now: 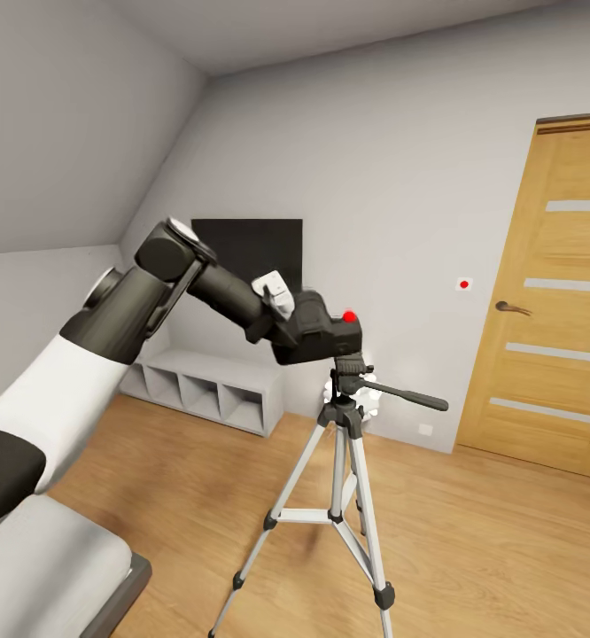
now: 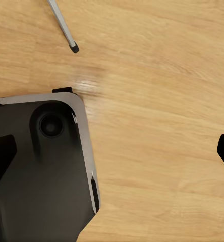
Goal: Attach the digital camera to the camera tripod in the bedroom.
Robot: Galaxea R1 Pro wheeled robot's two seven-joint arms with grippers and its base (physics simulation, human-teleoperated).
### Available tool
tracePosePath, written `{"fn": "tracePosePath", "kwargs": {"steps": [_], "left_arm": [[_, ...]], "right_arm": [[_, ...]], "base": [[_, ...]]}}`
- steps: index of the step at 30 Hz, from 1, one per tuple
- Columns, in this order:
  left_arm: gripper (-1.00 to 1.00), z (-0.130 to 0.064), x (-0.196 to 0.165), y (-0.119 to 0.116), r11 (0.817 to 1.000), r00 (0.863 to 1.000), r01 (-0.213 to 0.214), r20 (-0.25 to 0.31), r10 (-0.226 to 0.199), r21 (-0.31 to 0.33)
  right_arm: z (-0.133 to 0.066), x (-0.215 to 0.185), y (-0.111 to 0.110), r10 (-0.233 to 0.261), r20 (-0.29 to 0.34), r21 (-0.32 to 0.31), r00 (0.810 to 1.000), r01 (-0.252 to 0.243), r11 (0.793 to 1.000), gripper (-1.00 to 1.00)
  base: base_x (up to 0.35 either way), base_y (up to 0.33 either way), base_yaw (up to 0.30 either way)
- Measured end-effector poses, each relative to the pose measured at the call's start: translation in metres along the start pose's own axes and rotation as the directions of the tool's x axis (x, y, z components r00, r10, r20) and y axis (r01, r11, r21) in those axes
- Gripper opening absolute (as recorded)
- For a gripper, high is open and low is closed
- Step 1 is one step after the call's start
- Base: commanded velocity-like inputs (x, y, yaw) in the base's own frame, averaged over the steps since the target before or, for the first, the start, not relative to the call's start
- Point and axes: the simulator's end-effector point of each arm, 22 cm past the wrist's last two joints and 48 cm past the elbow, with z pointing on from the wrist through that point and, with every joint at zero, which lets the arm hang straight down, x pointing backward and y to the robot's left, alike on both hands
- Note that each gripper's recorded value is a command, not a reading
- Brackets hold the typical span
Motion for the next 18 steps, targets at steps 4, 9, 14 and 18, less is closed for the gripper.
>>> {"fn": "tracePosePath", "kwargs": {"steps": [4, 9, 14, 18], "left_arm": [[-1.00, 0.002, -0.001, -0.018, 0.998, 0.999, -0.034, 0.005, 0.033, 0.050], [-1.00, 0.001, -0.006, -0.028, 0.995, 0.999, -0.041, 0.026, 0.039, 0.087], [-1.00, 0.003, -0.010, -0.035, 0.993, 0.998, -0.051, 0.033, 0.048, 0.103], [-1.00, 0.007, -0.016, -0.041, 0.991, 0.998, -0.061, 0.041, 0.056, 0.119]], "right_arm": [[0.000, 0.000, 0.000, 0.000, 0.000, 0.000, 1.000, 0.000, 1.000, 1.00], [0.000, 0.000, 0.000, 0.000, 0.000, 0.000, 1.000, 0.000, 1.000, 1.00], [0.000, 0.000, 0.000, 0.000, 0.000, 0.000, 1.000, 0.000, 1.000, 1.00], [0.000, 0.000, 0.000, 0.000, 0.000, 0.000, 1.000, 0.000, 1.000, 1.00]], "base": [[0.000, 0.000, 0.000], [0.000, 0.000, 0.000], [0.000, 0.000, 0.000], [0.000, 0.000, 0.000]]}}
